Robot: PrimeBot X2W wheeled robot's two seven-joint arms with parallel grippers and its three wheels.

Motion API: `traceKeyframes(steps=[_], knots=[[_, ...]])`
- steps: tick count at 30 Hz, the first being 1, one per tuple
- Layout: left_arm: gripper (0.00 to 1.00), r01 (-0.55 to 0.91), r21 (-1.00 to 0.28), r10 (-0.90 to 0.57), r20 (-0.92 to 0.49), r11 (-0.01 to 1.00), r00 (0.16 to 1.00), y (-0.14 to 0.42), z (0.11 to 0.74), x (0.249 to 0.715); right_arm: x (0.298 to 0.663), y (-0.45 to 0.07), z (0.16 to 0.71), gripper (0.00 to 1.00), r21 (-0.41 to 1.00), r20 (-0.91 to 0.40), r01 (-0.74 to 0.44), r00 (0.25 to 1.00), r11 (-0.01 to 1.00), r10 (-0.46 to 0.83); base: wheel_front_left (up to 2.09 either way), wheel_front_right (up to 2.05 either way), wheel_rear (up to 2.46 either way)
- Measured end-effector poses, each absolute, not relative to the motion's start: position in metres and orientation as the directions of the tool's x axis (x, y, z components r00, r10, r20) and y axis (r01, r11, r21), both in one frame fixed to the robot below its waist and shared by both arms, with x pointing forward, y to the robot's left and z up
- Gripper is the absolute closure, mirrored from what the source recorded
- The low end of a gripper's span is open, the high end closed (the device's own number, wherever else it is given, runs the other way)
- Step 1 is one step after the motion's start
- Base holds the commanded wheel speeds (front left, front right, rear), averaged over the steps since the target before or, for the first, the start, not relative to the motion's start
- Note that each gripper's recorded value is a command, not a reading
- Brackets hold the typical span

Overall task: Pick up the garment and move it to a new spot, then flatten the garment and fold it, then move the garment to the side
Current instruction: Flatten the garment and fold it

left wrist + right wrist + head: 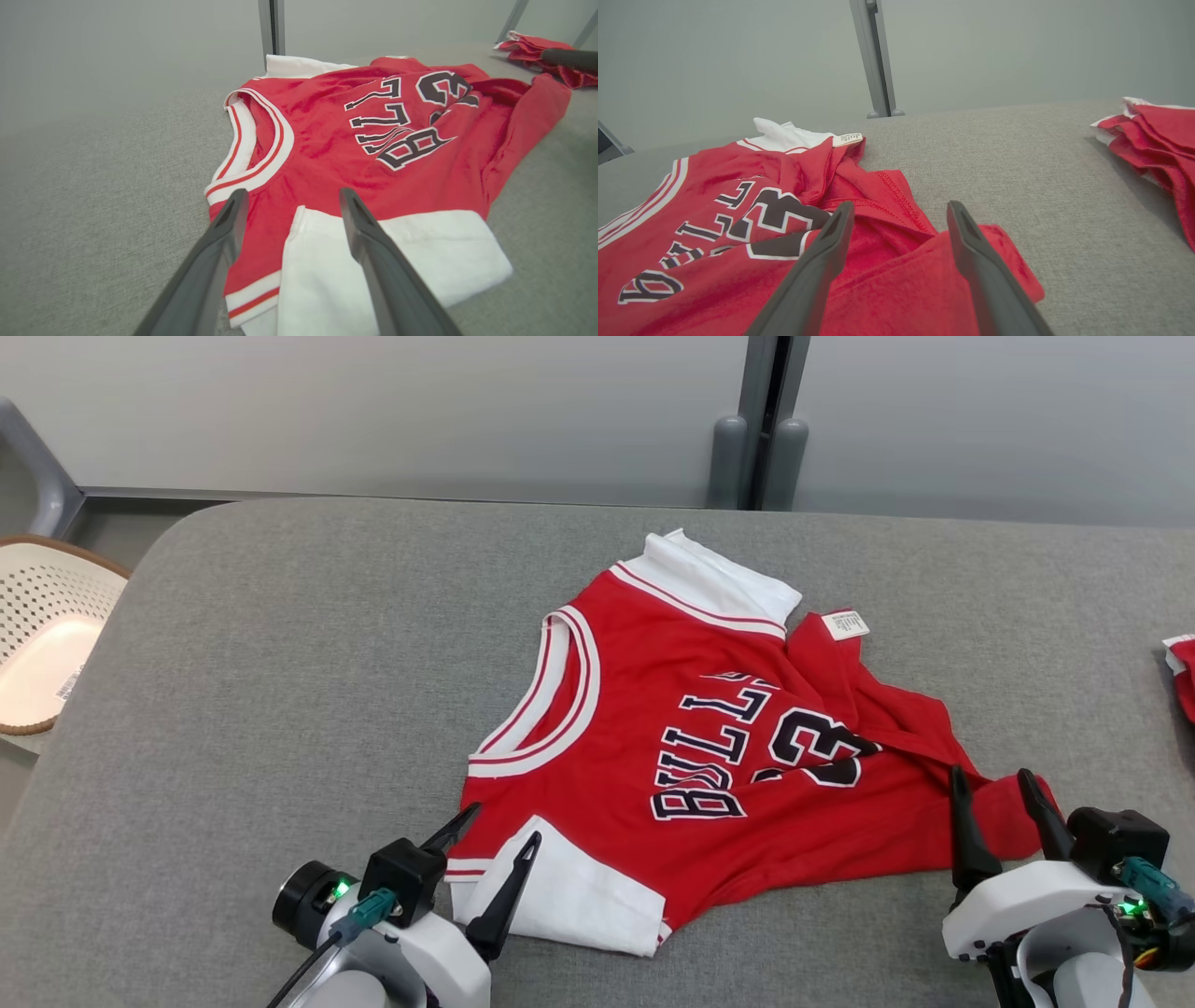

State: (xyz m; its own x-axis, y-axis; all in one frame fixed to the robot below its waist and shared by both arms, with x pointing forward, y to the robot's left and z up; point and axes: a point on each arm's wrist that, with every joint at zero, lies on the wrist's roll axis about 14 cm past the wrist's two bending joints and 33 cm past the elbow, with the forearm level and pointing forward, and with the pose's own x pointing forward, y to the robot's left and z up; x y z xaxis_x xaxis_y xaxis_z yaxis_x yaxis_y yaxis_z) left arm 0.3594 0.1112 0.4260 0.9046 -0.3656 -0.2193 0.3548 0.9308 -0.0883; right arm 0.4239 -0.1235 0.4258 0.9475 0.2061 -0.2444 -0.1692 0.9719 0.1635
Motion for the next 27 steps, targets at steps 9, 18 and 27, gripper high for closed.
traceKeyframes(steps=[9, 18, 27], knots=[[0.00, 0.413, -0.070, -0.413, -0.317, 0.908, 0.854, 0.097, 0.399, 0.373, 0.424, -0.141, 0.416, 0.00, 0.156, -0.271, -0.123, 0.949, 0.980, 0.162, 0.00, 0.00, 0.00], [0.25, 0.429, -0.076, -0.426, -0.361, 0.900, 0.829, 0.090, 0.384, 0.381, 0.426, -0.150, 0.409, 0.00, 0.156, -0.286, -0.094, 0.949, 0.983, 0.136, 0.00, 0.00, 0.00], [1.00, 0.431, -0.081, -0.428, -0.379, 0.899, 0.821, 0.092, 0.379, 0.380, 0.429, -0.147, 0.407, 0.00, 0.161, -0.286, -0.099, 0.948, 0.982, 0.143, 0.00, 0.00, 0.00]])
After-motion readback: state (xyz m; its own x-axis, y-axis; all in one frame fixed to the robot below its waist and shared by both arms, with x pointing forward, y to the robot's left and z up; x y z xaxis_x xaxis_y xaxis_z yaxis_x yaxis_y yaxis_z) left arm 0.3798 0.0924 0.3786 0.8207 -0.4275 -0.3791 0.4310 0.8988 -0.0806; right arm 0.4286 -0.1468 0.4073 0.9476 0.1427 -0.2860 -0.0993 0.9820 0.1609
